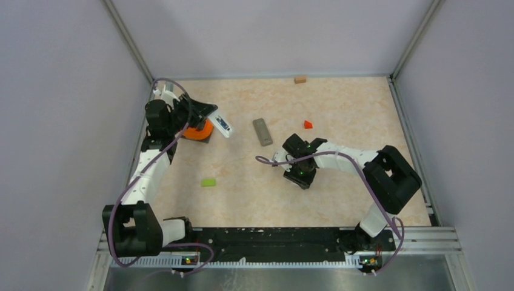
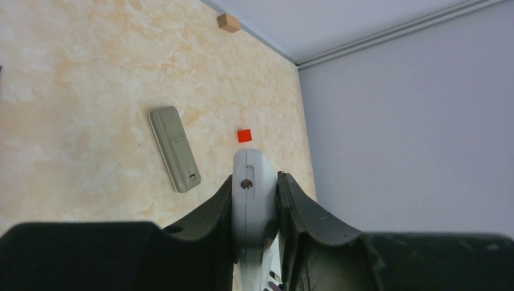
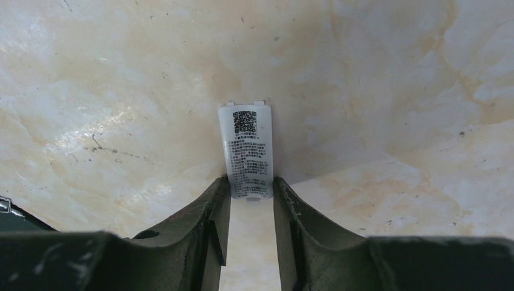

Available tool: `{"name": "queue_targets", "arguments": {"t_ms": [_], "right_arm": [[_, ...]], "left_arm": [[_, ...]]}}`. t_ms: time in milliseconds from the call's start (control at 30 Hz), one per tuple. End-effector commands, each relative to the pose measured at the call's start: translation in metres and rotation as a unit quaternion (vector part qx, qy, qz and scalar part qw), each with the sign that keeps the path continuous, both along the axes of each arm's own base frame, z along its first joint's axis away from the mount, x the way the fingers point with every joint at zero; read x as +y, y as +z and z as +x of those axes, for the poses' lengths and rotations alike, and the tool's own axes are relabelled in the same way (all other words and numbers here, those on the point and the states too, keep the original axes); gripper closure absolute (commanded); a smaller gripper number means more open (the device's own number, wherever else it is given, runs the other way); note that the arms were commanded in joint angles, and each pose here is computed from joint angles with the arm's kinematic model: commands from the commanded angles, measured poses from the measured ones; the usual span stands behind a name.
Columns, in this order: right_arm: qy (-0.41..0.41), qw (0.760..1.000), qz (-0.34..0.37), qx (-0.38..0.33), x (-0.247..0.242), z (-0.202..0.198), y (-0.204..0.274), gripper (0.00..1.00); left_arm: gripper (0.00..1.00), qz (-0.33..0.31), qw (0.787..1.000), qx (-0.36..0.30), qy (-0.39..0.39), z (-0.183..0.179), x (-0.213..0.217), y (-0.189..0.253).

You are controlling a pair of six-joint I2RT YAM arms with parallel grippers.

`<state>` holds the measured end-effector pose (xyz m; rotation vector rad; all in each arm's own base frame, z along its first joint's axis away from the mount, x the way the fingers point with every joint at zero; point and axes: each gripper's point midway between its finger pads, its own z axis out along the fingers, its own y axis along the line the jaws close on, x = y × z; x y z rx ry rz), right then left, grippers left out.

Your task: Load the batteries into the remote control

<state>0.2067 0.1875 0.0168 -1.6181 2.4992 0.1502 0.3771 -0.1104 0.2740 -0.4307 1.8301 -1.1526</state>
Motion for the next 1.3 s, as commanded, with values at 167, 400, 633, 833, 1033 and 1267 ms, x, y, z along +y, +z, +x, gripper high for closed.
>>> {"name": "queue_targets", "arguments": {"t_ms": [167, 400, 633, 833, 1033, 1267], "right_arm": [[-0.007, 0.998, 0.038, -0.058, 0.007, 0.016, 0.018, 0.76], [-0.036, 0.980, 0.150, -0.126, 0.033, 0.027, 0.078, 0.78], [-0.113, 0.933, 0.303, -0.156, 0.068, 0.032, 0.161, 0.77], [-0.178, 0.898, 0.374, -0.150, 0.090, 0.033, 0.223, 0.78], [-0.238, 0.881, 0.380, -0.149, 0.093, 0.042, 0.245, 0.77], [-0.282, 0.878, 0.364, -0.132, 0.105, 0.048, 0.244, 0.77]], "left_arm": [[1.00, -0.010, 0.998, -0.052, -0.032, 0.000, -0.007, 0.030], [1.00, -0.033, 0.995, -0.059, -0.071, -0.009, -0.029, 0.019], [1.00, -0.030, 0.986, -0.085, -0.140, -0.019, -0.089, 0.016], [1.00, -0.010, 0.977, -0.121, -0.176, -0.024, -0.133, 0.029], [1.00, -0.009, 0.971, -0.139, -0.196, -0.027, -0.158, 0.030], [1.00, 0.000, 0.968, -0.155, -0.196, -0.031, -0.167, 0.033]]}}
